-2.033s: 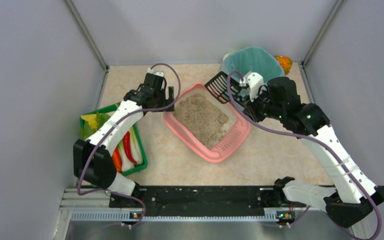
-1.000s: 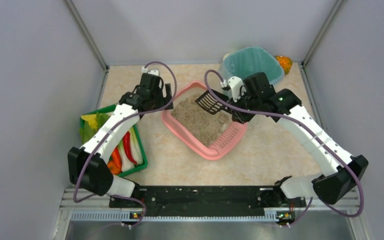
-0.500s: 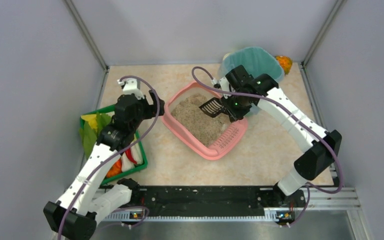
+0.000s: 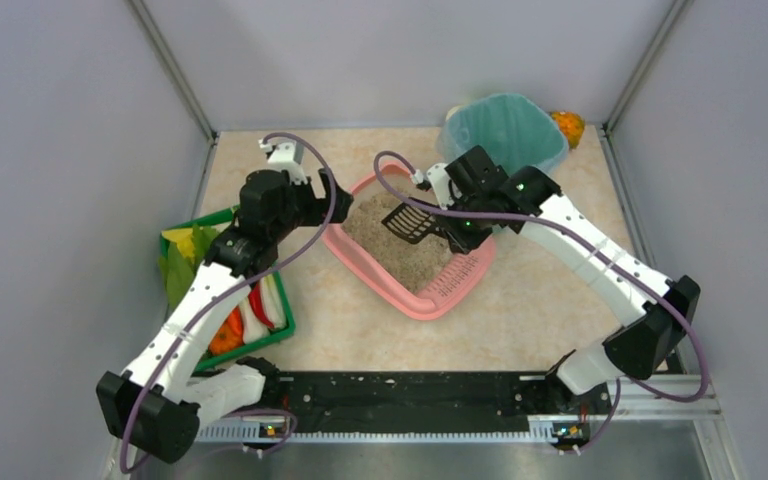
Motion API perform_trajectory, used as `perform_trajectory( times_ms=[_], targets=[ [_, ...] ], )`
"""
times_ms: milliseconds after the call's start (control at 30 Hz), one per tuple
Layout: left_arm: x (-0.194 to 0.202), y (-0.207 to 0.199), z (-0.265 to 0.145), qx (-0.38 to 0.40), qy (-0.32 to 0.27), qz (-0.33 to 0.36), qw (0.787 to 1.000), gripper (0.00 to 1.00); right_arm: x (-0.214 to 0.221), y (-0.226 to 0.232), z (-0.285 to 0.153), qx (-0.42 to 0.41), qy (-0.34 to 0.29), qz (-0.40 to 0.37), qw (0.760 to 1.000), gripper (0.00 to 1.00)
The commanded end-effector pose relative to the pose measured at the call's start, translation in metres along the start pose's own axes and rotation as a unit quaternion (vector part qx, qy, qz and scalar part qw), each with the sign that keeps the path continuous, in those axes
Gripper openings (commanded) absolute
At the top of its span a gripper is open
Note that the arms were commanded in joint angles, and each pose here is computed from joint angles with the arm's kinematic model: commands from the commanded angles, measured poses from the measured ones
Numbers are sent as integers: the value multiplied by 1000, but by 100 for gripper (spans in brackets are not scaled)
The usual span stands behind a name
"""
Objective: Clean the litter box
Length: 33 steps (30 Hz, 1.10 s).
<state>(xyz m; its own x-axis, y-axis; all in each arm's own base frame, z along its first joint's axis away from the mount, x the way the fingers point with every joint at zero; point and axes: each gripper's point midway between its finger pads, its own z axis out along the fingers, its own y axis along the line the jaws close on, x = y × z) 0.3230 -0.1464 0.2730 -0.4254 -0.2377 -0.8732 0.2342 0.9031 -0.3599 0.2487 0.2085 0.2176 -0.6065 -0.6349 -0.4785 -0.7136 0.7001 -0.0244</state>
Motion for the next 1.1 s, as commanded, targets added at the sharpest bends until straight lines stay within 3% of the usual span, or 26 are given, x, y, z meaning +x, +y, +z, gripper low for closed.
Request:
perform_trajectory(
  times_ms=[0,233,467,900,1067],
  targets=[
    [-21,-44,5,82,6,16,997,97,-24,10,-16,3,-85,-43,995,0],
    [-4,-65,26,81,73,57,992,98,-44,10,-46,14,-184,-66,981,0],
    [4,-68,38,63,99,62,991,97,-54,18,-77,3,-271,-99,957,0],
    [22,-56,52,13,151,47,987,96,-66,32,-105,-21,-362,-119,924,3],
    [18,-52,53,-3,143,44,989,96,-73,33,-114,-18,-398,-119,909,6]
  ],
)
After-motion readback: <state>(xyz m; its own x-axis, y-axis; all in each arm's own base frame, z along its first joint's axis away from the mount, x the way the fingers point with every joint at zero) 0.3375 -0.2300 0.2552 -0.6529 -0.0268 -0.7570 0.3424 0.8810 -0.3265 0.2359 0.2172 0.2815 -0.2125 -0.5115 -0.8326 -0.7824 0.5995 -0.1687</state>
